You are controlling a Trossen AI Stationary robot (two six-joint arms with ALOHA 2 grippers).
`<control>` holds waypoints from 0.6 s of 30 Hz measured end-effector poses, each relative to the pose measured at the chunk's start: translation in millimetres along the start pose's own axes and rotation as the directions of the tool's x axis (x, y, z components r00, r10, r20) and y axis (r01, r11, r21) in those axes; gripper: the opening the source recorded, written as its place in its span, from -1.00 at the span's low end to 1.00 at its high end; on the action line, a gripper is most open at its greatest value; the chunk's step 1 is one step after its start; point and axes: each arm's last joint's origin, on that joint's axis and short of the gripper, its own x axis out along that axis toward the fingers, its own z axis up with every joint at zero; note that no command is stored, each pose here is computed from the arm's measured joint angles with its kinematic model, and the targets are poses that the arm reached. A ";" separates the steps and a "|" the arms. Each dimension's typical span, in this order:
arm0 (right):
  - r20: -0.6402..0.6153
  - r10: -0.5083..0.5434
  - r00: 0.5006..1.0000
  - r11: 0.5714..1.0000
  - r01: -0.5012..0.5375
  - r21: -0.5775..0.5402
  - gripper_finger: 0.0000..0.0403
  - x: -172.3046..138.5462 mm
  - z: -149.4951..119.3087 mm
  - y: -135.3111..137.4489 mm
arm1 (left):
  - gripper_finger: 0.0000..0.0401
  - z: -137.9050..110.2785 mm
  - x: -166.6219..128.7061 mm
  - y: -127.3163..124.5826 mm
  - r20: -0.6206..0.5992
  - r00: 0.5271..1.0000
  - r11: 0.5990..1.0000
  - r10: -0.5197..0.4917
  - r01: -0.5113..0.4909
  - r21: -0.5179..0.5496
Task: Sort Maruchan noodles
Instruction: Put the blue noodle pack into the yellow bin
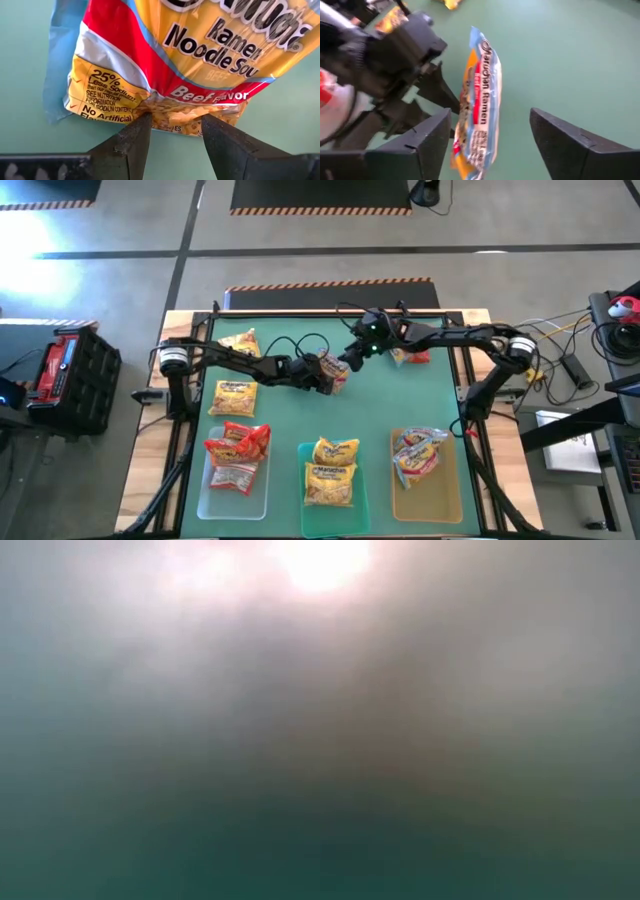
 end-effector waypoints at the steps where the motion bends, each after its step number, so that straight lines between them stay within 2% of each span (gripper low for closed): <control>1: -0.011 -0.003 1.000 1.000 0.003 0.005 0.32 4.5 0.4 -1.5 | -0.19 0.0 0.0 0.0 0.000 1.000 1.000 0.000 0.000 0.000; 5: -0.043 0.019 0.999 0.999 -0.017 0.038 0.42 22.5 4.9 -5.6 | -0.19 0.1 0.0 0.2 0.001 1.000 1.000 0.001 -0.001 0.000; 10: -0.115 0.162 0.980 0.984 -0.151 0.097 0.46 40.8 10.7 -5.3 | -0.19 0.0 0.0 0.3 0.000 1.000 1.000 0.002 -0.002 -0.001; 18: -0.250 0.119 0.961 0.991 -0.097 0.096 0.42 63.3 7.3 -12.4 | -0.19 0.1 -0.1 0.5 0.000 1.000 1.000 0.004 -0.004 0.001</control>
